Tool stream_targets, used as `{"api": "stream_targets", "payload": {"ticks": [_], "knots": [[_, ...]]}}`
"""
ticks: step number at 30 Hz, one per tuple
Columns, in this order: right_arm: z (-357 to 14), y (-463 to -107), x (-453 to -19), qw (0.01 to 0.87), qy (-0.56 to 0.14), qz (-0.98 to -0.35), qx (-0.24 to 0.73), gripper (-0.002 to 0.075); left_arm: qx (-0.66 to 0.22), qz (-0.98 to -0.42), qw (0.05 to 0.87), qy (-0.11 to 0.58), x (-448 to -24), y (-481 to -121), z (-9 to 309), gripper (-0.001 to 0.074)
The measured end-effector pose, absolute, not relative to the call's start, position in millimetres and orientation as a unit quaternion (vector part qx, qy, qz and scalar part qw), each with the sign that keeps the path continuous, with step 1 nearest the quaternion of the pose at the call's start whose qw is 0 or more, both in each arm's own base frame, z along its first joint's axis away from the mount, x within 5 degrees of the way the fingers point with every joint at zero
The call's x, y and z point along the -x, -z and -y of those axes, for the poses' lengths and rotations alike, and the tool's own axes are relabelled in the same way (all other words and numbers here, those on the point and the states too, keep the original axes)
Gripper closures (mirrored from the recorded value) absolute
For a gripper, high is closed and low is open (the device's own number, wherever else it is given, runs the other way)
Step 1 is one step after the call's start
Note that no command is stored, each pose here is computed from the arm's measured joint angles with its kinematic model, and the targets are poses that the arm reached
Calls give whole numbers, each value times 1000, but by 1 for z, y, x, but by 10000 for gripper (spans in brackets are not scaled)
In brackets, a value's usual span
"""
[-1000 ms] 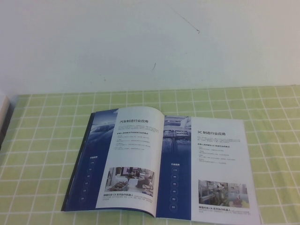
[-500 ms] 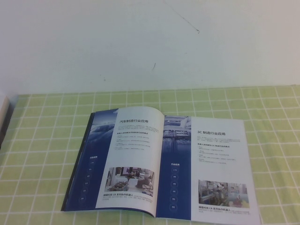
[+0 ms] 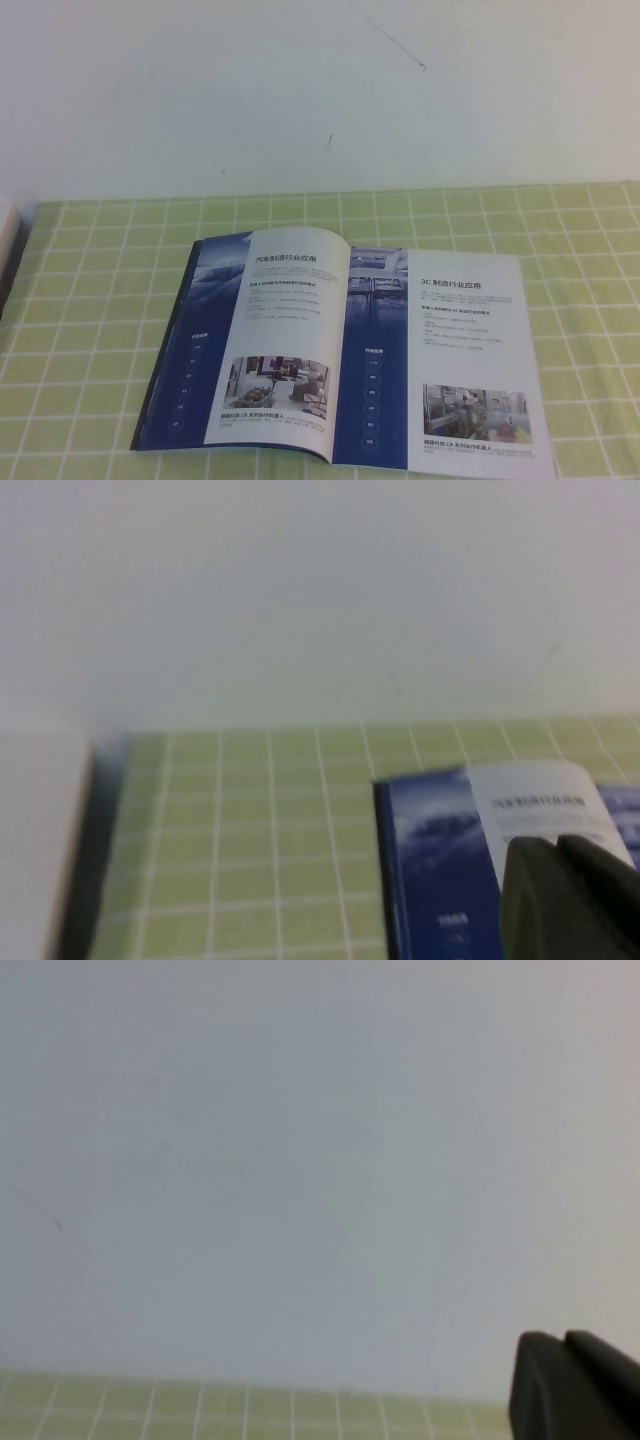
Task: Close book
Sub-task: 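Close the open booklet and leave it lying on the table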
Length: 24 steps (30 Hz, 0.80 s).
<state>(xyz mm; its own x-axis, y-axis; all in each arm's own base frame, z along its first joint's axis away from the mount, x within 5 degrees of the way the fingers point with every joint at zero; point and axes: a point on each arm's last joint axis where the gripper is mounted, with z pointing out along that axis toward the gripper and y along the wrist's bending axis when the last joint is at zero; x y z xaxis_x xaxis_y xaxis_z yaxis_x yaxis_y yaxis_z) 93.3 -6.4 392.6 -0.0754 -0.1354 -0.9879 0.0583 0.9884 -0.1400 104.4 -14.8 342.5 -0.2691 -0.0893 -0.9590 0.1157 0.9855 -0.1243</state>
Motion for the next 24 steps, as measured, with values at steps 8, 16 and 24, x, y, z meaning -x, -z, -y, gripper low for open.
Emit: {"api": "stream_targets", "payload": {"ticks": [8,16,24], "knots": [[5,-359,-158,551,10,-834,8,729,-81,-851,471,218,-147,-317,48,738],[-34,-310,-205,408,-159,-884,161,729,-98,-868,395,285,-199,-287,65,738],[-82,-232,-250,270,-188,-901,283,729,-122,-924,294,213,-264,-266,75,738]]}}
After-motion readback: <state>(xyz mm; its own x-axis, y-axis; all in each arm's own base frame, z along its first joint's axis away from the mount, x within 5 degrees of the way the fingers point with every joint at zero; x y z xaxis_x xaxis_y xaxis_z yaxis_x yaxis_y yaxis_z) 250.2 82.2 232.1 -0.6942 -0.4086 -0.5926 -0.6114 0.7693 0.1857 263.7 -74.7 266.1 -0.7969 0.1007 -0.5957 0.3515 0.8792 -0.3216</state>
